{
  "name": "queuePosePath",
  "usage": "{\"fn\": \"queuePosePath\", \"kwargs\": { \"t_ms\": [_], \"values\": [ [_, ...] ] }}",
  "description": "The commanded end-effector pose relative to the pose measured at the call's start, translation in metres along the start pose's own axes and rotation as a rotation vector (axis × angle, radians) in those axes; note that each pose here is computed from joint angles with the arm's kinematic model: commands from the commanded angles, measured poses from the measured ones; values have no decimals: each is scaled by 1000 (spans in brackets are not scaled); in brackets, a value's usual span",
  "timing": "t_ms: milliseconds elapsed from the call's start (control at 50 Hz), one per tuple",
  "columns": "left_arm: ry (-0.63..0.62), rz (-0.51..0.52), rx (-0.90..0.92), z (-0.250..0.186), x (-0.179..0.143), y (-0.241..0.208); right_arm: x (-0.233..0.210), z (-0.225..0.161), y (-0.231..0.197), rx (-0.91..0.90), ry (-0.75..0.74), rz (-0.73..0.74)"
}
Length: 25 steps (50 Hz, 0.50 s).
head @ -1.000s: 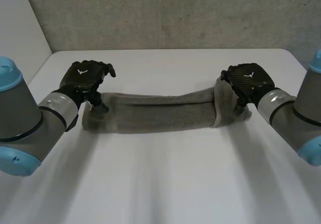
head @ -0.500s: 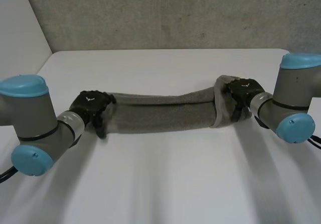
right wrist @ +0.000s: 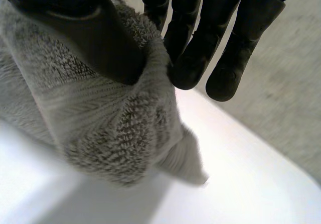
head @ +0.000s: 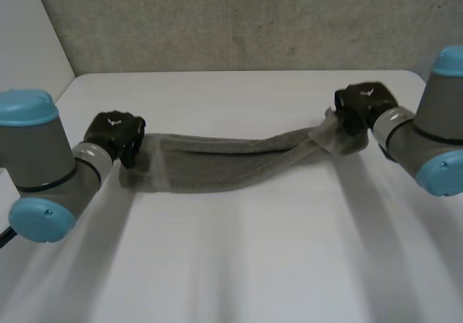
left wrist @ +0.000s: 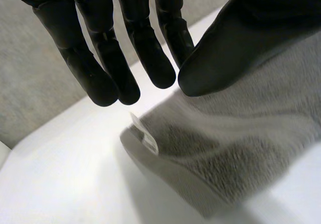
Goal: Fold the towel.
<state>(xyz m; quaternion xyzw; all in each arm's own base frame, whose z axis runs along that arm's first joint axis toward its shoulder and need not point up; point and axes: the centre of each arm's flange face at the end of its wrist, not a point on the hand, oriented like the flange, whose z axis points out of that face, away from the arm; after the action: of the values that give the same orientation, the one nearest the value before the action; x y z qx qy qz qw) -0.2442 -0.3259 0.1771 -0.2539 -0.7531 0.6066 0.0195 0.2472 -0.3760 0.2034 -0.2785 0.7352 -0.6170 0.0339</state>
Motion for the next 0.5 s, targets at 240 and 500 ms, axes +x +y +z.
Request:
{"fn": "queuePosePath", "kwargs": {
  "t_ms": [240, 500],
  "values": [
    [-28, -171, 242, -57, -19, -83, 24, -107, -119, 291, 32, 112],
    [49, -166, 104, -53, 11, -39, 63, -84, -51, 37, 77, 243]
  ]
}}
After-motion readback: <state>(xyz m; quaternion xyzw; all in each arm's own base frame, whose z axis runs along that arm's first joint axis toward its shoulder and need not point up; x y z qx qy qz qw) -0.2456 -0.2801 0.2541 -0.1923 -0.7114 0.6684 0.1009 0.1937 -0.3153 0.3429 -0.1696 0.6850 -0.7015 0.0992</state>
